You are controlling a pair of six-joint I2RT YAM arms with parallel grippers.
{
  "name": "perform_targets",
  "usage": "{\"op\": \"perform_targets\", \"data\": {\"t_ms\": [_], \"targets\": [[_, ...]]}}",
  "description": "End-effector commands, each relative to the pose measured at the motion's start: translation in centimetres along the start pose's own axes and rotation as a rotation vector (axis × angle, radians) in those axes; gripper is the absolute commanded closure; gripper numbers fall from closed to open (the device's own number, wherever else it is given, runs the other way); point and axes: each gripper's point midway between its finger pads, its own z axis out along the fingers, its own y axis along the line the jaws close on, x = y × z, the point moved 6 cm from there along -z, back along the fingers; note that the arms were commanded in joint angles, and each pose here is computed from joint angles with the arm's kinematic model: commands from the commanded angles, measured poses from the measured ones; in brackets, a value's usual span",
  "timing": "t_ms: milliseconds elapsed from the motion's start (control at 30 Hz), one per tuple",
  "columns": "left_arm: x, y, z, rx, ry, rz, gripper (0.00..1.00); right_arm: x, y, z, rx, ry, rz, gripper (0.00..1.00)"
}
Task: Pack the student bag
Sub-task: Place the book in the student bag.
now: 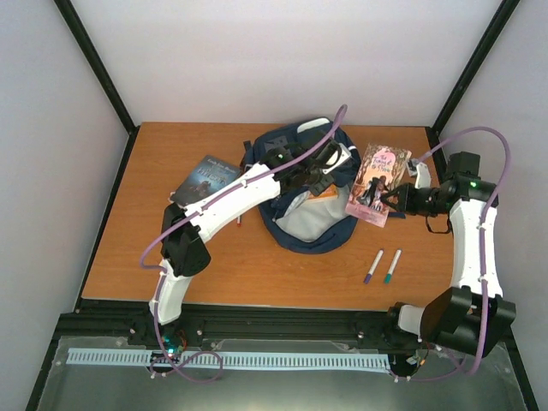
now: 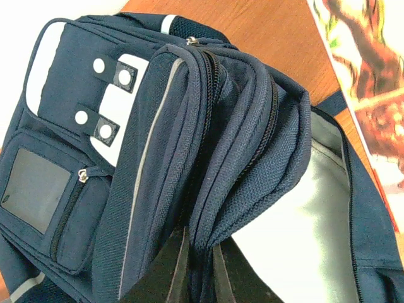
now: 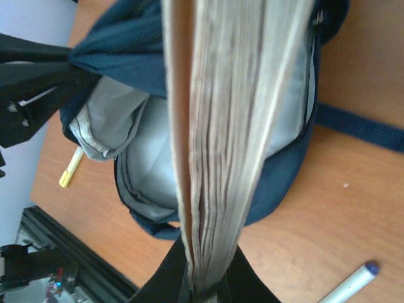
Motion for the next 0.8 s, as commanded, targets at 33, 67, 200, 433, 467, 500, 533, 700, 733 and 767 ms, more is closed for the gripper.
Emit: {"op": "perform_targets", "data": {"t_ms": [33, 67, 200, 433, 467, 500, 533, 700, 733, 767], "targets": [[-3.6, 2.2, -3.1, -0.024, -0.154, -0.105, 0.99, 2.0, -0.4, 0.8, -0.068, 0.146, 0.174, 0.97], [-3.6, 2.2, -3.1, -0.018, -0.156, -0.116, 0.99, 2.3, -0.4, 0.9, -0.077, 0.166, 0.197, 0.97], [-3.4, 2.0, -2.3, -0.013, -0.146, -0.149, 0.99, 3.6, -0.6, 1.6, -0.103, 0.223, 0.266, 0.97], [-3.8, 1.7, -1.4, 0.002, -0.150, -0.185, 0.99, 6.2, -1.9, 3.6, -0.149, 0.286, 0.400, 0.97], [-3.9, 1.6, -1.4, 0.006, -0.154, -0.187, 0.99, 6.2, -2.0, 3.8, -0.163, 0.291, 0.413, 0.97], [-4.0, 1.6, -1.6, 0.011, -0.158, -0.189, 0.99, 6.3, -2.0, 4.1, -0.180, 0.296, 0.428, 0.97], [-4.0, 1.6, -1.7, 0.016, -0.160, -0.188, 0.99, 6.5, -2.1, 4.4, -0.203, 0.301, 0.448, 0.97], [-4.1, 1.4, -2.2, 0.043, -0.167, -0.191, 0.99, 7.1, -1.1, 7.1, -0.351, 0.328, 0.448, 0.97], [-4.0, 1.4, -2.4, 0.047, -0.169, -0.189, 0.99, 6.8, -0.6, 7.6, -0.375, 0.343, 0.414, 0.97], [-4.0, 1.4, -2.5, 0.051, -0.171, -0.188, 0.99, 6.6, -0.1, 8.1, -0.398, 0.358, 0.383, 0.97]]}}
